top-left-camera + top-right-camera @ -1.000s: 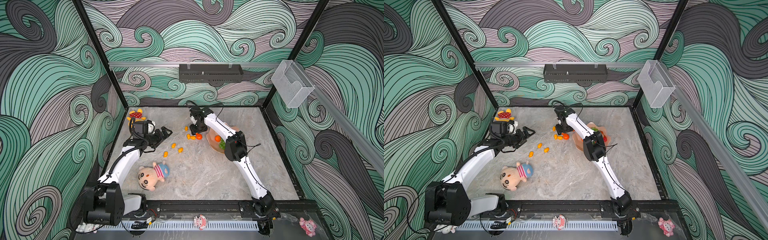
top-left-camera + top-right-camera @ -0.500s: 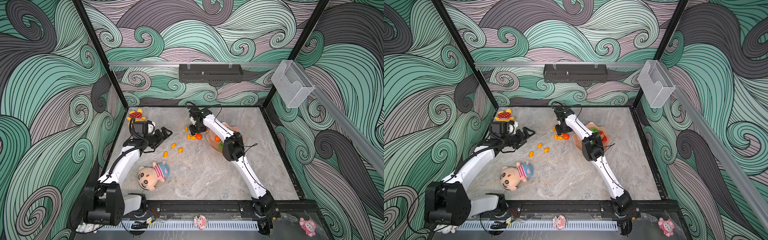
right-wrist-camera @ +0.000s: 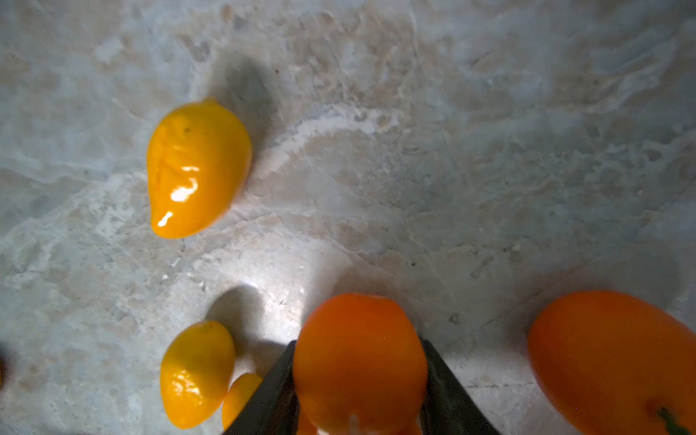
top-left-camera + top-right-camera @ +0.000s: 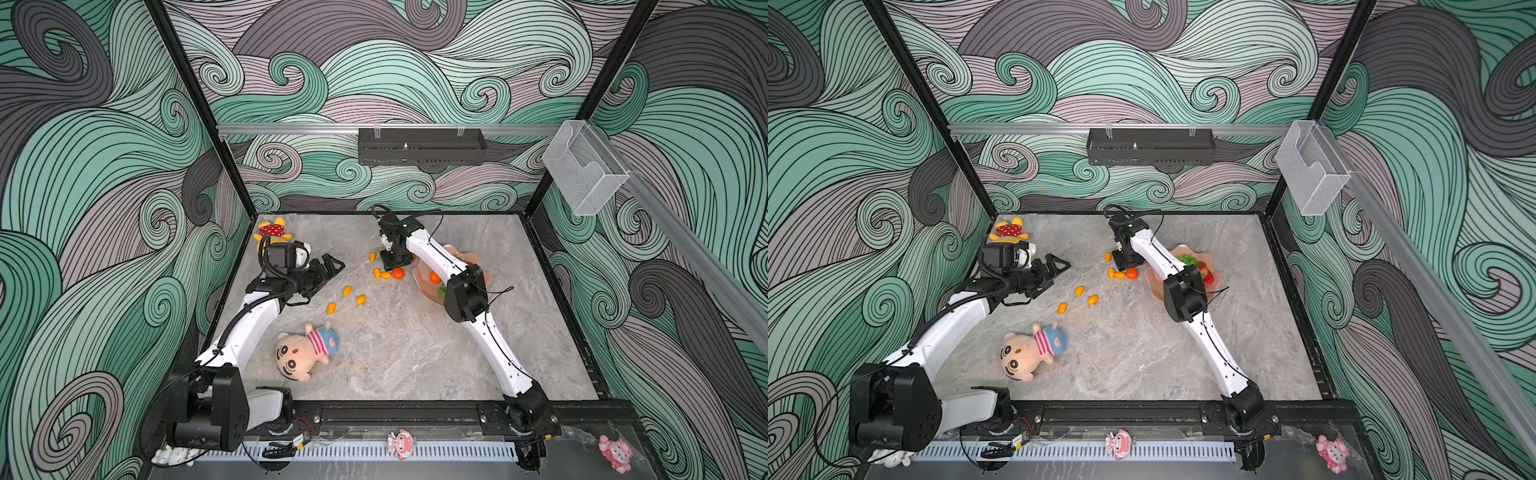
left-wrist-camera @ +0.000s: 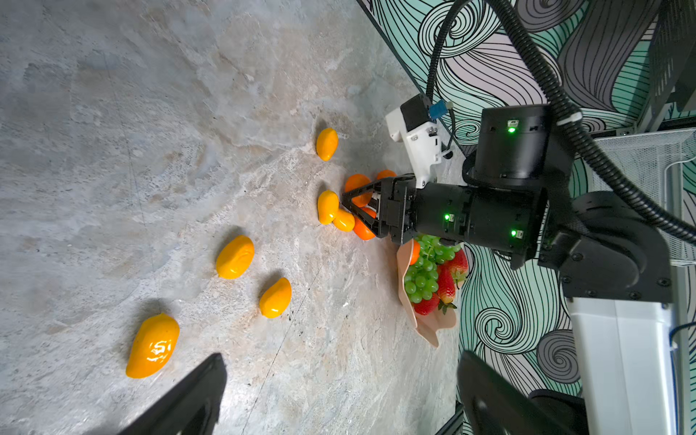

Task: Arrange fruit in a fruit bowl
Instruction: Pick up the fruit from the top-center of the table, then place the fruit in the fruit bowl.

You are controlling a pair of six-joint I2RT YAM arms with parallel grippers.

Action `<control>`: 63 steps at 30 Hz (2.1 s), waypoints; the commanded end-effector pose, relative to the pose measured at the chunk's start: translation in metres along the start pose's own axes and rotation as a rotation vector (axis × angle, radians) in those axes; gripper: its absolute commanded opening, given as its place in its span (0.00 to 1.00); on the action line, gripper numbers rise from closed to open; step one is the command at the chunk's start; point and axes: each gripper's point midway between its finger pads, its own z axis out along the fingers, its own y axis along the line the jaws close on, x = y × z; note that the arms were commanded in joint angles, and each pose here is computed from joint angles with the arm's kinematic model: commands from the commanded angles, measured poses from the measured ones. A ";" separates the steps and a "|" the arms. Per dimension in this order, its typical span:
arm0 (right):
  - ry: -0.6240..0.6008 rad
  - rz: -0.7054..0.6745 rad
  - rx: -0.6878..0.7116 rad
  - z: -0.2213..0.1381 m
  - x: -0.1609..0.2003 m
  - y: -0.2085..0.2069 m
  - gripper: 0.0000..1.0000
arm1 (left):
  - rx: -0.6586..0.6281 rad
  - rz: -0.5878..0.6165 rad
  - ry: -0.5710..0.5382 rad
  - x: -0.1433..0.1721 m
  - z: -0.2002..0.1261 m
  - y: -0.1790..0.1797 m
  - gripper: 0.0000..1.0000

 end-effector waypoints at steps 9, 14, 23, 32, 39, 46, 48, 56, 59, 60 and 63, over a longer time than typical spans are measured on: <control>-0.032 0.005 -0.010 -0.023 -0.007 0.001 0.43 | 0.048 0.050 -0.021 -0.003 -0.011 -0.014 0.98; -0.071 0.004 -0.013 -0.049 -0.013 0.002 0.42 | 0.062 0.045 -0.019 0.000 -0.011 -0.017 0.99; -0.091 0.008 -0.029 -0.083 -0.008 0.007 0.40 | 0.084 0.066 0.001 0.009 -0.005 -0.028 0.98; -0.106 0.016 -0.021 -0.116 0.012 0.002 0.40 | 0.115 0.109 0.029 0.015 0.022 -0.056 0.99; -0.125 0.070 0.000 -0.133 0.038 -0.022 0.40 | 0.118 0.171 0.058 0.023 0.053 -0.087 0.99; -0.100 0.158 0.025 -0.122 0.062 -0.060 0.40 | 0.120 0.207 0.102 0.038 0.089 -0.107 0.99; -0.089 0.179 0.041 -0.117 0.066 -0.071 0.40 | 0.118 0.219 0.111 0.043 0.099 -0.113 0.99; -0.058 0.239 0.099 -0.095 0.068 -0.102 0.40 | 0.089 0.293 0.145 0.063 0.131 -0.129 0.99; -0.051 0.245 0.119 -0.088 0.065 -0.109 0.41 | 0.091 0.319 0.156 0.071 0.139 -0.134 0.99; -0.049 0.247 0.127 -0.085 0.064 -0.111 0.41 | 0.090 0.325 0.160 0.073 0.141 -0.135 0.99; -0.040 0.253 0.161 -0.082 0.061 -0.120 0.41 | 0.092 0.344 0.173 0.082 0.147 -0.138 0.99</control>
